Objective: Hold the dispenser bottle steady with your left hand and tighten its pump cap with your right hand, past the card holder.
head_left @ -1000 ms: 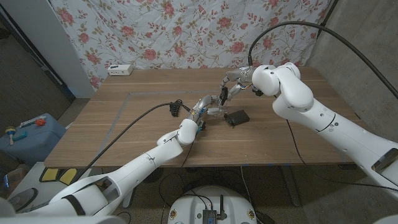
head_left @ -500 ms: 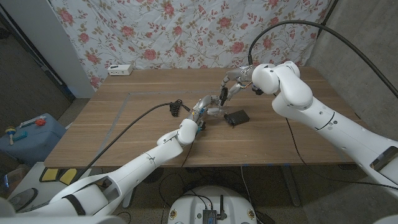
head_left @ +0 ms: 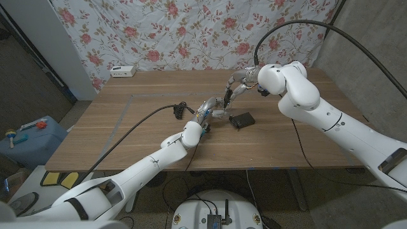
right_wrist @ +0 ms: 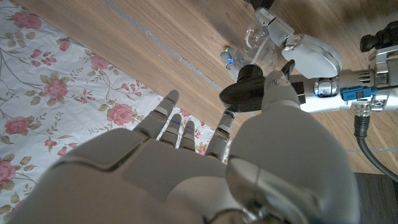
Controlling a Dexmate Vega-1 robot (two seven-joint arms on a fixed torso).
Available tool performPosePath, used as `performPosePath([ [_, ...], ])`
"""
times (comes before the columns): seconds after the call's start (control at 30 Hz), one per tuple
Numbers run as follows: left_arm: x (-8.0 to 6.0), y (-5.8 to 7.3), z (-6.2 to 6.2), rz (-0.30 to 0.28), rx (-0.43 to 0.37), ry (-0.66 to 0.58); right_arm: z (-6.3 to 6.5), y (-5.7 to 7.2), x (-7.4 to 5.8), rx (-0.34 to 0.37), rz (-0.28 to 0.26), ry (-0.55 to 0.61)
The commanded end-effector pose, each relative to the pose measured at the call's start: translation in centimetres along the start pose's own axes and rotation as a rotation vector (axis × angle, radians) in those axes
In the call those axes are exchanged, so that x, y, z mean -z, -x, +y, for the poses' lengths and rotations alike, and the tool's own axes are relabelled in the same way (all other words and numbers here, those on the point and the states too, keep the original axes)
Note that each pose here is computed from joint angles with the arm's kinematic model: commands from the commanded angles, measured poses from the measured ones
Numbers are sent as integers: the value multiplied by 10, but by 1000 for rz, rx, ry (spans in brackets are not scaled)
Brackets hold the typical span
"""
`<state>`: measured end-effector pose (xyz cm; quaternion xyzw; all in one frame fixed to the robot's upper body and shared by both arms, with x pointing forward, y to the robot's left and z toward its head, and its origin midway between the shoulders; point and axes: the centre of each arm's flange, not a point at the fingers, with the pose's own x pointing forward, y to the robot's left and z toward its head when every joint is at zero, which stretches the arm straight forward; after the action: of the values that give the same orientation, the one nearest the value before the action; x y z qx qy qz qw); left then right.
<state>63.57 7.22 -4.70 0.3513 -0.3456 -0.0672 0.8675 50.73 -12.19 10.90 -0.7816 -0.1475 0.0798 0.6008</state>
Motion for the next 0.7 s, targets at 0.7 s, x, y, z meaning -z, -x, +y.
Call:
performPosePath([
  [0.7, -3, 3, -2, -3, -2, 0, 5, 3, -5, 45, 3, -48],
])
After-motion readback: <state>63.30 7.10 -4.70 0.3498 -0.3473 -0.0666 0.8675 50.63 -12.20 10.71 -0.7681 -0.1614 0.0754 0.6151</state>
